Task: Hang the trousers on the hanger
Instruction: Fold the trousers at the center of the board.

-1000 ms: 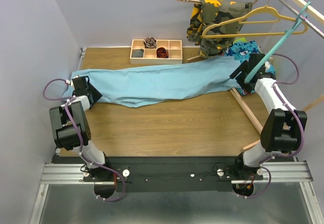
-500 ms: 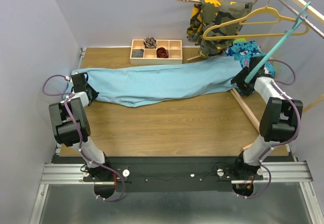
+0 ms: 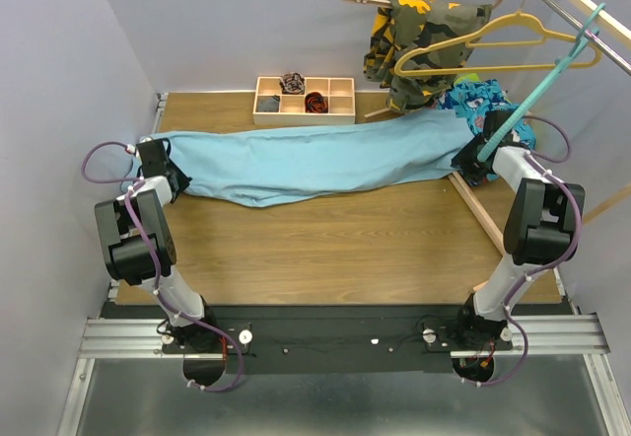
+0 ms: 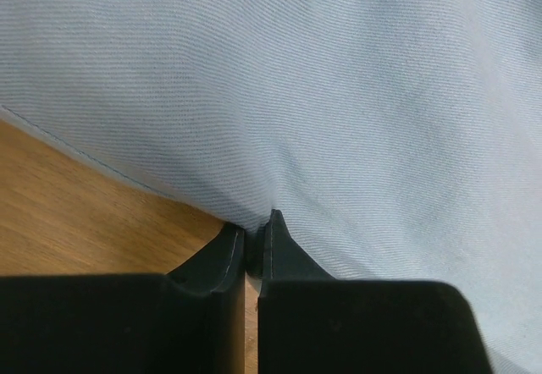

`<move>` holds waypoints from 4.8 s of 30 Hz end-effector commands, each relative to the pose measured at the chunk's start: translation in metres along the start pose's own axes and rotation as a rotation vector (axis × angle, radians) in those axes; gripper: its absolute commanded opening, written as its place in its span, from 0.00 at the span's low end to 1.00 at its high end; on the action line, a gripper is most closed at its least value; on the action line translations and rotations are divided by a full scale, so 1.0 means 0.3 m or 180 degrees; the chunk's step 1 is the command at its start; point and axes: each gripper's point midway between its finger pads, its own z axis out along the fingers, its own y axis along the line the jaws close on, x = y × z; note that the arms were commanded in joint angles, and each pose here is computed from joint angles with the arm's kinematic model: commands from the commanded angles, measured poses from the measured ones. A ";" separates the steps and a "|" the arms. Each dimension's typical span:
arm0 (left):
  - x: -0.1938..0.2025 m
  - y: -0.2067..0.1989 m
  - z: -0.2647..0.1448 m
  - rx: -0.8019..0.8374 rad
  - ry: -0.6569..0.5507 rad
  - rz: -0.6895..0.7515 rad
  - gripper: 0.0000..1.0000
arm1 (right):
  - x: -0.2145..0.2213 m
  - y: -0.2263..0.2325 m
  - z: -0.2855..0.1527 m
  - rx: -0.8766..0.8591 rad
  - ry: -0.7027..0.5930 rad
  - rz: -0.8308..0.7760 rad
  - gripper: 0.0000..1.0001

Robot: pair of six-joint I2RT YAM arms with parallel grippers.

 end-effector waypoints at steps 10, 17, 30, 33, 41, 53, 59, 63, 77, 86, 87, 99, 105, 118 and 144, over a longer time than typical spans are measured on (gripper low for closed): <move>-0.094 0.012 0.003 -0.0076 -0.0173 0.0056 0.02 | -0.069 0.028 0.056 -0.0071 -0.0117 -0.0026 0.29; -0.108 0.007 -0.004 -0.0070 -0.0197 0.0070 0.01 | -0.044 0.014 0.074 -0.0040 -0.0061 -0.0037 0.15; -0.222 0.047 -0.091 -0.0323 -0.0478 0.0180 0.00 | -0.216 -0.019 -0.177 0.0082 -0.0838 0.0147 0.01; -0.243 0.087 -0.122 -0.0428 -0.0549 0.0143 0.00 | -0.216 -0.058 -0.232 0.0222 -0.0908 0.0153 0.01; -0.191 0.167 -0.180 -0.0571 -0.0538 0.0074 0.00 | -0.129 -0.208 -0.300 0.0709 -0.0912 0.0266 0.01; -0.081 0.255 -0.191 -0.0601 -0.0365 0.0033 0.00 | -0.015 -0.246 -0.205 0.0778 -0.0458 0.0018 0.38; -0.084 0.235 -0.198 -0.0499 -0.0374 0.0045 0.12 | -0.083 -0.094 -0.243 0.0137 -0.0514 -0.0218 0.73; -0.091 0.220 -0.216 -0.0418 -0.0427 0.0057 0.55 | -0.128 -0.002 -0.245 -0.0220 -0.0565 -0.0264 0.73; -0.111 0.117 -0.279 -0.0221 -0.0558 0.0127 0.79 | -0.281 0.199 -0.066 -0.0704 -0.0609 -0.0257 0.66; -0.154 -0.114 -0.307 -0.0075 -0.0746 0.0375 0.79 | -0.297 0.197 0.082 -0.0562 -0.0517 -0.0246 0.62; -0.147 -0.130 -0.297 -0.0074 -0.0719 0.0409 0.79 | -0.293 0.192 0.091 -0.0542 -0.0507 -0.0249 0.61; -0.111 -0.377 -0.208 0.0172 -0.0576 0.0733 0.79 | -0.225 0.159 0.159 -0.0501 -0.0310 -0.0361 0.46; -0.119 -0.403 -0.142 0.0119 -0.0519 0.0855 0.79 | -0.214 0.167 0.181 -0.0547 -0.0246 -0.0366 0.39; -0.047 -0.576 -0.031 0.0175 -0.0350 0.1285 0.80 | -0.251 0.206 0.143 -0.0657 -0.0324 -0.0346 0.04; 0.112 -0.563 0.173 0.0010 0.0174 0.1312 0.66 | -0.293 0.253 0.081 -0.0808 -0.0419 -0.0298 0.03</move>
